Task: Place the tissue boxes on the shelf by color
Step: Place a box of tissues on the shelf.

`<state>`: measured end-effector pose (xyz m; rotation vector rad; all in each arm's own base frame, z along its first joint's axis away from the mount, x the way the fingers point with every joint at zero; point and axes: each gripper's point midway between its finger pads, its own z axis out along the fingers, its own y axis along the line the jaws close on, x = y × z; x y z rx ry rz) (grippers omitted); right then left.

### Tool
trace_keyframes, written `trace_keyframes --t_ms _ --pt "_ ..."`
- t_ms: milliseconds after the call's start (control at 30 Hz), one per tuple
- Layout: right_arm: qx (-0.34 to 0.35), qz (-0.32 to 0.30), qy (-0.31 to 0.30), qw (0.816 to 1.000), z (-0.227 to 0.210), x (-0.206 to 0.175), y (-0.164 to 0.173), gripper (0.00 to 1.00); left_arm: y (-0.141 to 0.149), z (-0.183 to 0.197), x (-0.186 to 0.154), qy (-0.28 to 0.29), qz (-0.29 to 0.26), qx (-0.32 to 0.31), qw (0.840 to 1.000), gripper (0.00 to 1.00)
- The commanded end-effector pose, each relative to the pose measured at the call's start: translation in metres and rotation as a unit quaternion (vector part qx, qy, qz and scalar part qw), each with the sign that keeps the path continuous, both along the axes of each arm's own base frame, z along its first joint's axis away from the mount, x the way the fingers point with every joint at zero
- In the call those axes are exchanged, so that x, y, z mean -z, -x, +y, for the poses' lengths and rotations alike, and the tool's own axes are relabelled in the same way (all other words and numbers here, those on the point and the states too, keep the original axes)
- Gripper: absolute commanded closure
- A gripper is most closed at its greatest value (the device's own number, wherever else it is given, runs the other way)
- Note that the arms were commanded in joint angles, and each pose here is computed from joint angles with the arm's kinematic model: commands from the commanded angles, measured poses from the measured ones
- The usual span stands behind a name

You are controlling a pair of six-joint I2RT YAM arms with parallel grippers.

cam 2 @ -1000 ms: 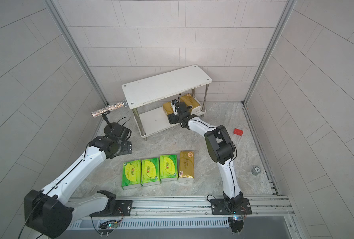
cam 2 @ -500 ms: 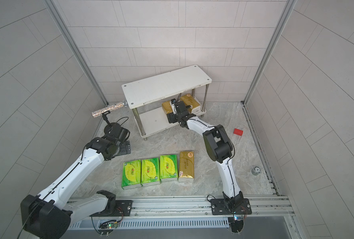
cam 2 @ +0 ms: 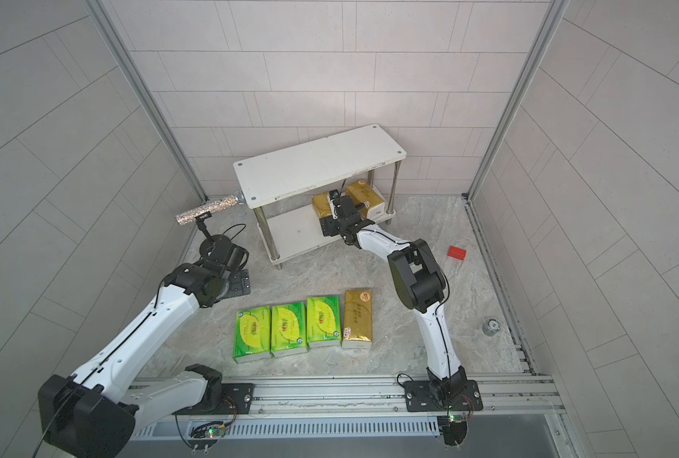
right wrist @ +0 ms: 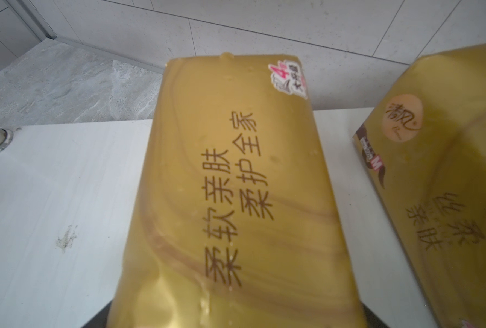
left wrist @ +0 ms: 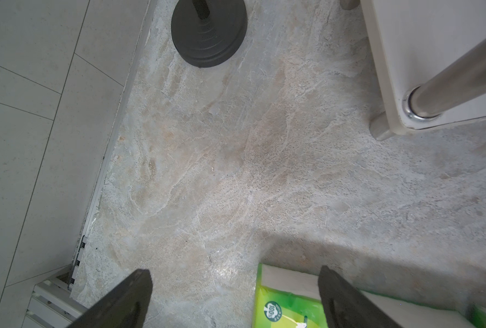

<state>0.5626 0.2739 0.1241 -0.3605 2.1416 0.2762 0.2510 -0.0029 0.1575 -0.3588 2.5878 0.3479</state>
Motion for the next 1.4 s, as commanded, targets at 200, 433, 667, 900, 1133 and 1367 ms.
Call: trace_keyframes --t_ms 200,433,667,900,1133,1367 --pt "0.017 0.009 0.008 1.000 -0.006 0.010 0.003 0.08 0.004 0.006 0.001 -0.009 0.005 -0.008 1.000 0.00" --pt "-0.019 -0.003 0.002 1.000 0.005 0.005 0.006 0.11 0.005 0.006 0.001 -0.010 0.006 -0.007 1.000 0.00" --pt "-0.028 0.000 -0.003 1.000 0.008 0.008 0.007 0.11 0.004 0.006 0.000 -0.011 0.004 -0.007 1.000 0.00" --pt "-0.026 0.007 -0.002 1.000 0.007 0.013 0.008 0.10 0.005 0.007 0.001 -0.011 0.004 -0.008 1.000 0.00" --pt "-0.019 -0.001 -0.002 1.000 0.005 0.005 0.006 0.05 0.005 0.006 -0.001 -0.011 0.001 -0.008 1.000 0.00" --pt "-0.013 -0.015 -0.007 1.000 0.003 -0.009 0.004 0.00 0.004 0.006 -0.002 -0.010 -0.001 -0.008 1.000 0.00"
